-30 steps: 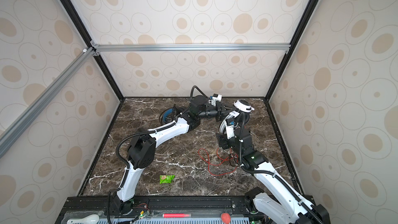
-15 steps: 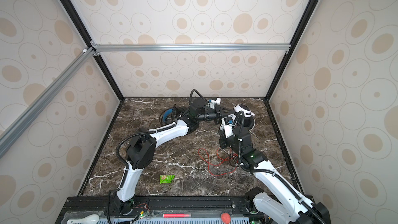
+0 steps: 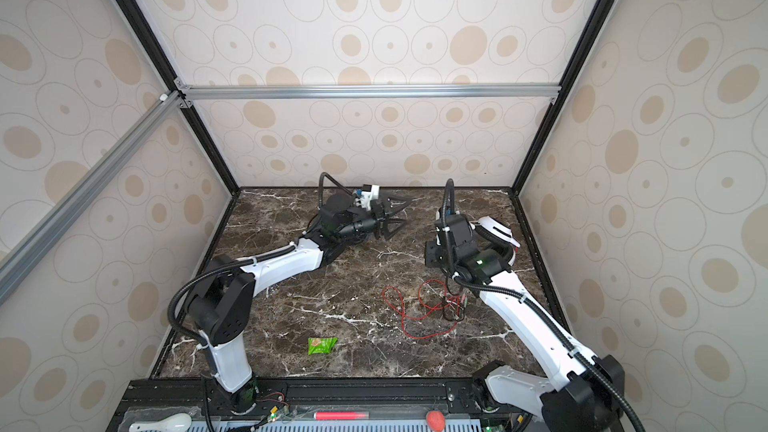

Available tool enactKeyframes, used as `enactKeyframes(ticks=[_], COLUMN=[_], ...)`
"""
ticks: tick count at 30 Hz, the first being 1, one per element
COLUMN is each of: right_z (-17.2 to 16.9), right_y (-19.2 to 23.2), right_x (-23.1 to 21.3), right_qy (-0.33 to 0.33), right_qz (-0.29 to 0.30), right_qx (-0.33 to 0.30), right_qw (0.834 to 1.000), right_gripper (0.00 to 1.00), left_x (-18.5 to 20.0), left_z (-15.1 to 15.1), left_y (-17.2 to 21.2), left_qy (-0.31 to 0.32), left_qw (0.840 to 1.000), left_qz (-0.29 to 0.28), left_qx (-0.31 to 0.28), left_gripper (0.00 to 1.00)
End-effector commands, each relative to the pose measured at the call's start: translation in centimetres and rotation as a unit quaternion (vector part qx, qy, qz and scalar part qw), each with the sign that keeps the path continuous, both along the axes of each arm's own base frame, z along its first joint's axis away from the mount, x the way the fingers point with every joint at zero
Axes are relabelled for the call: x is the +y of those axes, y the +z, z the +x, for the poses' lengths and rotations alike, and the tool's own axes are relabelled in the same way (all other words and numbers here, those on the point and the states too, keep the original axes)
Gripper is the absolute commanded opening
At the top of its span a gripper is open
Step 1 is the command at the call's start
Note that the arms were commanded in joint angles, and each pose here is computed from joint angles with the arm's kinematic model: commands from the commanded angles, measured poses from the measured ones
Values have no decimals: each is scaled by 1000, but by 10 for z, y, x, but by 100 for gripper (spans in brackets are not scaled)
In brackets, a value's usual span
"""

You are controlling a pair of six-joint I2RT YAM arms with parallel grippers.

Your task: Wrap the headphones

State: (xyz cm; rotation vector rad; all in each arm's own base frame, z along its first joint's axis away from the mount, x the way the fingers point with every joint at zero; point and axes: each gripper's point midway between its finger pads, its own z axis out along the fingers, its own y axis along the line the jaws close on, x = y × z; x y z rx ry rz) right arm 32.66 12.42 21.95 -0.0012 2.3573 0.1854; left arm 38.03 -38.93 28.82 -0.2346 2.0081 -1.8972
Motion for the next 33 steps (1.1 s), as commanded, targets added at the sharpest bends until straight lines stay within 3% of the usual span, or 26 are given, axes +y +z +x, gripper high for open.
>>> enactKeyframes(ticks=[1,7,10,15,19,26,33], right_z=[6,33,46,54,59,67,86], right_y=[-8,-33,-54,-99,-130,-160,-117], right_x=[-4,20,35,57,61,67,68], right_qy=[-52,-93,-113,-127,-141,-134,-65], right_qz=[-4,33,63,91,76,62,29], right_qx=[47,102,130,191,218,237,168], right_qw=[998,990,983,969,963,960,983], right_gripper=[0,1,4,4,9,38,62], left_x=[28,53,73,94,104,107,96], left_z=[-7,-28,-32,-44,-55,-69,-74], left_y=[3,1,-1,-12,-33,-53,-84], left_qy=[34,36,59,64,68,83,65], left_qw=[995,974,957,928,913,908,895], left_qz=[69,180,240,322,364,376,421], left_qx=[-65,-130,-155,-179,-172,-164,-134], left_gripper=[98,98,98,98,98,98,98])
